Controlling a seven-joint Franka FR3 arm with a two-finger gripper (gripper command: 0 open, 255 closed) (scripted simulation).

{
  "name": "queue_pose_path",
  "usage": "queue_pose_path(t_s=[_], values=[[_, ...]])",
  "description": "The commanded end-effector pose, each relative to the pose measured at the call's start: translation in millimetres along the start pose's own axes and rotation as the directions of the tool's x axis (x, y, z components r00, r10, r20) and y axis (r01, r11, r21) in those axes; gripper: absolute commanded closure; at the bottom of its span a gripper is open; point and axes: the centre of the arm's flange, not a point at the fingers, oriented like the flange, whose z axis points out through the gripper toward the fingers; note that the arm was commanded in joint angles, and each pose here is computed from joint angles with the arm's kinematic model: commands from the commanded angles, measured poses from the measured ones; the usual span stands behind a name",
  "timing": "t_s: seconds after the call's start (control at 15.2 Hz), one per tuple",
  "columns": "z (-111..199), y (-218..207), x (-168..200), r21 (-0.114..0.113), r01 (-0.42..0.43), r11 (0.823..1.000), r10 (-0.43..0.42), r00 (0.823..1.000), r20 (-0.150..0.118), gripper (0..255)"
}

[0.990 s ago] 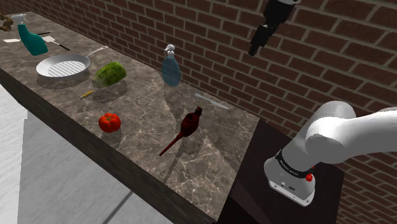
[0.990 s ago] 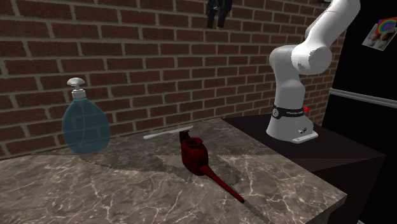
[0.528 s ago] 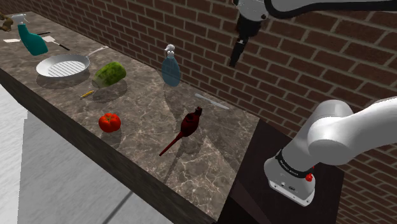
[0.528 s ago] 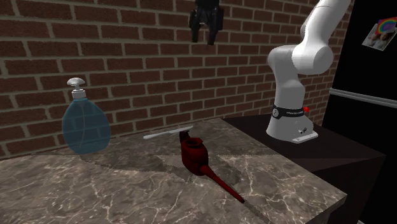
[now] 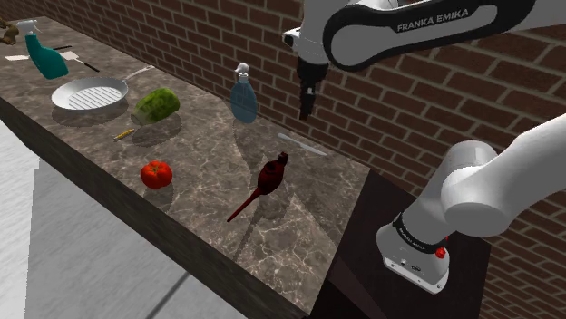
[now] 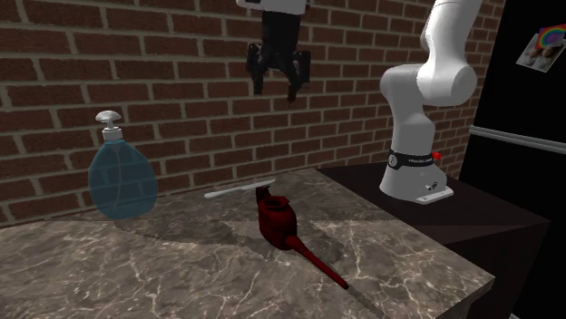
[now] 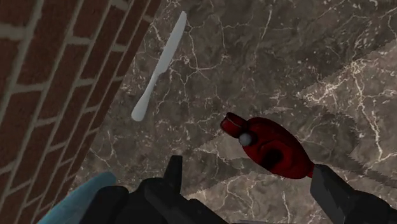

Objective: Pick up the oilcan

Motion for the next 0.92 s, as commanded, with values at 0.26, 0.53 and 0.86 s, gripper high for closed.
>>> queue_pose_path(t_s=[0.26,0.53,0.86], values=[[56.0,-38.3,49.1,-0.015,0.259,0.966,-0.259,0.965,0.035,0],[94.5,-68.1,76.0,-0.019,0.421,0.907,-0.419,0.906,0.060,0],[144.1,-110.3,100.6,-0.019,0.606,0.796,-0.602,0.793,0.091,0]])
